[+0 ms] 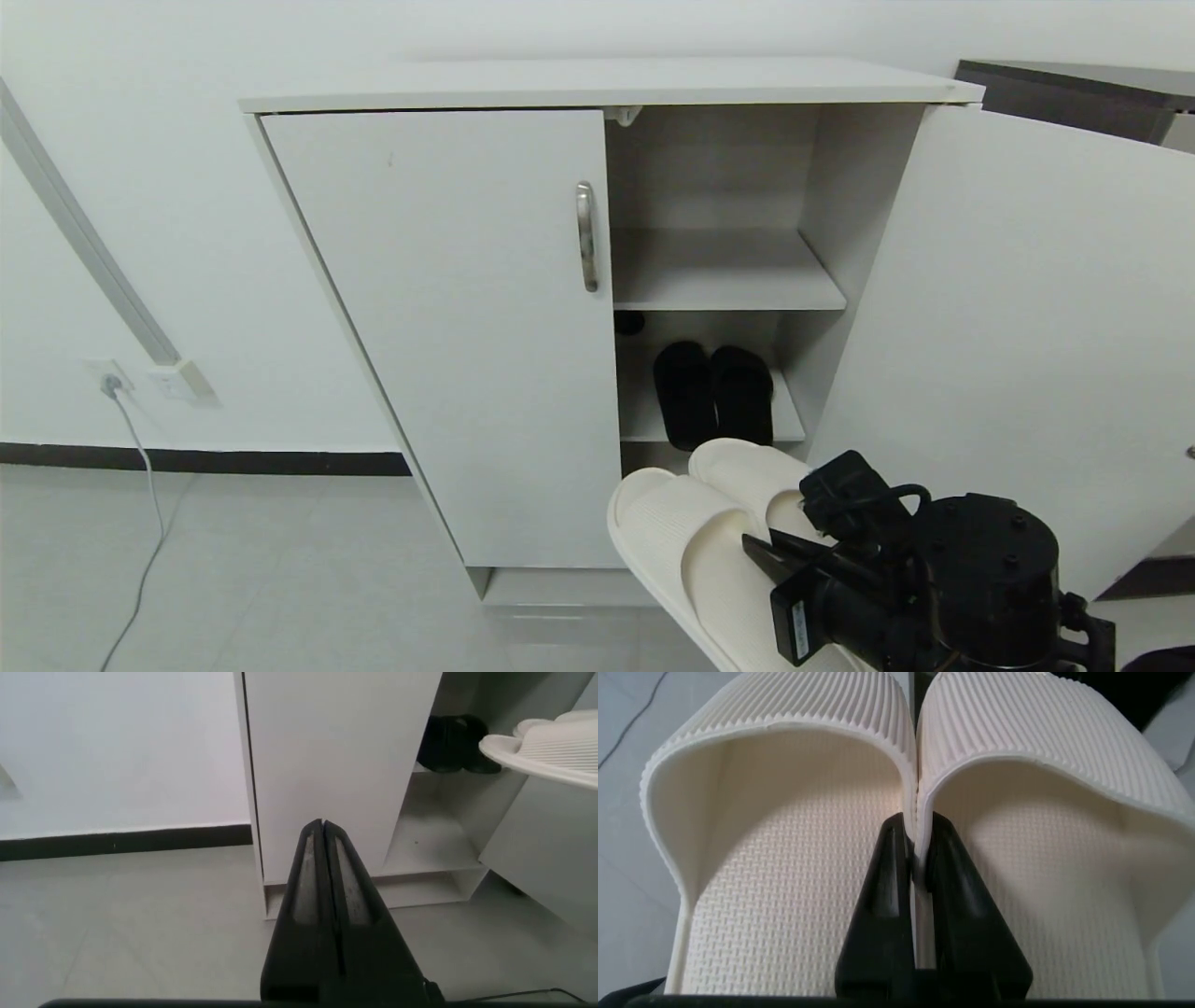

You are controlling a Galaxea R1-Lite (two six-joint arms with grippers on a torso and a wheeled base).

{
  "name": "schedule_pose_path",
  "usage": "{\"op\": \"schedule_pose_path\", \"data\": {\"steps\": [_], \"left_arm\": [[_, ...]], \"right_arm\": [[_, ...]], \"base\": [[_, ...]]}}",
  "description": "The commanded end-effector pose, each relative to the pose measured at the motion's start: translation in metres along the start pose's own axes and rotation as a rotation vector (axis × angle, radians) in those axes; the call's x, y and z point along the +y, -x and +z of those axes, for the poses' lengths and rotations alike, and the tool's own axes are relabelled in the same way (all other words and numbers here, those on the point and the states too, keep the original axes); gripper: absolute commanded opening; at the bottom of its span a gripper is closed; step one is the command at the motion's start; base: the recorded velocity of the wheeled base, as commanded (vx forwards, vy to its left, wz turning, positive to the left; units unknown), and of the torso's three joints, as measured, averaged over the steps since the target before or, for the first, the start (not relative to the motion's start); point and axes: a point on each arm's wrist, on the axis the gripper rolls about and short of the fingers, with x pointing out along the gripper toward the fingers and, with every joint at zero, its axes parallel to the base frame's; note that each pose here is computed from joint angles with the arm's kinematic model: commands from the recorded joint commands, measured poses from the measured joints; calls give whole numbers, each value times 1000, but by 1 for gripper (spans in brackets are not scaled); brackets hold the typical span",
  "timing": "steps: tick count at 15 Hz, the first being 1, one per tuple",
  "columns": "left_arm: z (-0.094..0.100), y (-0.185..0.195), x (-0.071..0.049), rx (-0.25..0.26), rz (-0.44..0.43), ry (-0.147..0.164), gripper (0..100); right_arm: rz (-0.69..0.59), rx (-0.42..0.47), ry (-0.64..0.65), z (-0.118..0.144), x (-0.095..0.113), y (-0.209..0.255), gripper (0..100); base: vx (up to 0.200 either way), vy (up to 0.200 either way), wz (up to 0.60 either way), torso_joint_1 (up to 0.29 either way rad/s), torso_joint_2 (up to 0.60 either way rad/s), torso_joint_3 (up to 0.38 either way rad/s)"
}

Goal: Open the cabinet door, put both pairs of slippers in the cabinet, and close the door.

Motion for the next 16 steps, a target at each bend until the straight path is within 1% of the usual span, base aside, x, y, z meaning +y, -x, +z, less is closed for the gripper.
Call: {"op": "schedule_pose_path", "data": {"steps": [1,2,6,8,9,11,12,14,15,16], "left_arm": [[0,0,0,1,0,0,0],[0,0,0,1,0,0,0],[0,0,0,1,-2,-1,0],[0,0,0,1,-2,-1,0],[0,0,0,1,-2,-1,0],[0,0,0,1,0,-1,0],[0,0,0,1,-2,-1,0],[0,0,0,1,-2,-1,0],[0,0,0,1,-2,-3,0],[0,0,0,1,-2,-3,0]], "right_arm": [[-1,4,1,-1,0,0,0],[0,3,0,-1,0,0,0],[4,7,4,-2,1,-1,0],[4,3,9,-2,6,-8,0],[-30,-16,11,0,7,-14,0],[-153,-45,8,3,18,-33,0],[-176,-60,0,5,24,-42,0],[-180,-69,-30,9,31,-52,0],[-185,-44,-46,13,36,-57,0],[-234,-39,-54,22,40,-60,0]], "base": [[0,0,-600,-7,7,12],[0,0,-600,-2,7,2],[0,0,0,0,0,0],[0,0,0,0,0,0],[0,0,0,0,0,0],[0,0,0,0,0,0],[0,0,0,0,0,0],[0,0,0,0,0,0],[0,0,0,0,0,0],[0,0,0,0,0,0]]}}
